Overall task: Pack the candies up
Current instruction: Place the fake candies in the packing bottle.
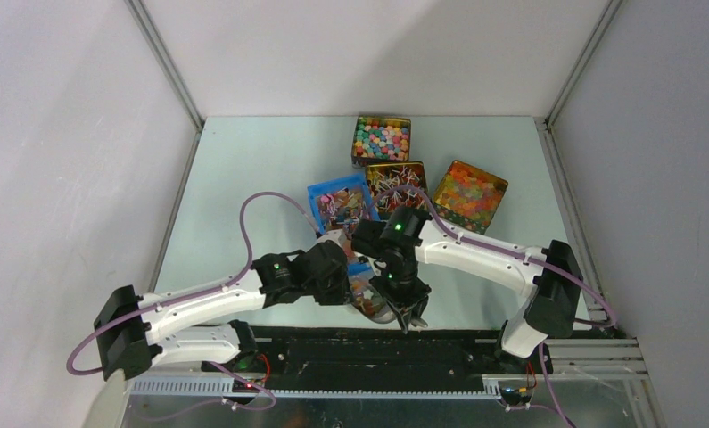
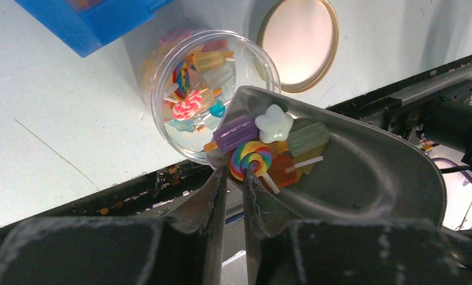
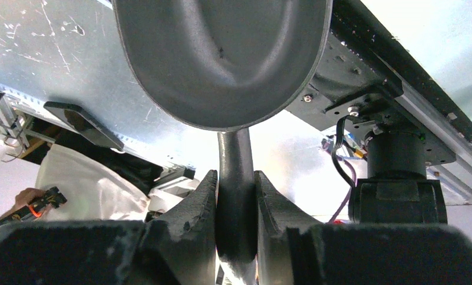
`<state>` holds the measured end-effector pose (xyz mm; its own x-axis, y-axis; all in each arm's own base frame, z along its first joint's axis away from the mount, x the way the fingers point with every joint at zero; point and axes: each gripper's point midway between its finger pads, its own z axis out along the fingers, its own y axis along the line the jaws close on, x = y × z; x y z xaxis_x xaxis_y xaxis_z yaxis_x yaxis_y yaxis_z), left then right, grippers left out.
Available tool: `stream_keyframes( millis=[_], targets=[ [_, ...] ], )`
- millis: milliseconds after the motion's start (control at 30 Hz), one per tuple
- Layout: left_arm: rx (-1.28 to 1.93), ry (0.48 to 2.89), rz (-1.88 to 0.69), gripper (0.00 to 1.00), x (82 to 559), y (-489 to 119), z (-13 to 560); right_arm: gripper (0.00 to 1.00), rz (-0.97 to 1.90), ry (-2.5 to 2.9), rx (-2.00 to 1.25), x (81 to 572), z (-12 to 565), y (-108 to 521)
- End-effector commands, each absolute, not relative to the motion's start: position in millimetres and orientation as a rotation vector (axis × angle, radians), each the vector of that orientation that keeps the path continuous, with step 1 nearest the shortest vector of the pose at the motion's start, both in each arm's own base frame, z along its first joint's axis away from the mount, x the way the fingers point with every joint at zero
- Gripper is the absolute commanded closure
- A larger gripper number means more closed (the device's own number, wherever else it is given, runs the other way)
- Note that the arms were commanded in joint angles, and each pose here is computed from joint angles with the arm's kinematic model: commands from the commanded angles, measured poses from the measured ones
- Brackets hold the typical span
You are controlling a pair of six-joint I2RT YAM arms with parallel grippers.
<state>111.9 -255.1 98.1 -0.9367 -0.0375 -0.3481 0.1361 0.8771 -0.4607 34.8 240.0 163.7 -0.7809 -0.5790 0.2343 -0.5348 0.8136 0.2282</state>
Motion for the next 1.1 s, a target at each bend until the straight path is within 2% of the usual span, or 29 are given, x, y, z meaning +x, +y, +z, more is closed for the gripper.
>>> stream_keyframes(
  millis=[0,367,767,967,1067],
  targets=[
    [0.095,2.636,-0.745,0.78,118.7,-264.3,117.2,1.0,-0.215,-2.666,0.881,28.7,163.3,241.7],
    [0.094,2.621,-0.748,0.77,119.9,-262.9,120.9,1.0,-0.186,-2.668,0.881,31.5,164.9,240.4],
    [0.074,2.601,-0.719,0.62,123.2,-256.2,124.9,1.0,-0.183,-2.664,0.882,29.8,170.3,237.0],
    [0.074,2.593,-0.72,0.5,124.4,-256.4,126.9,1.0,-0.186,-2.667,0.878,28.7,173.1,235.1],
    [0.08,2.593,-0.723,0.49,124.3,-257.3,128.3,1.0,-0.187,-2.665,0.875,28.1,175.7,234.3]
  ],
)
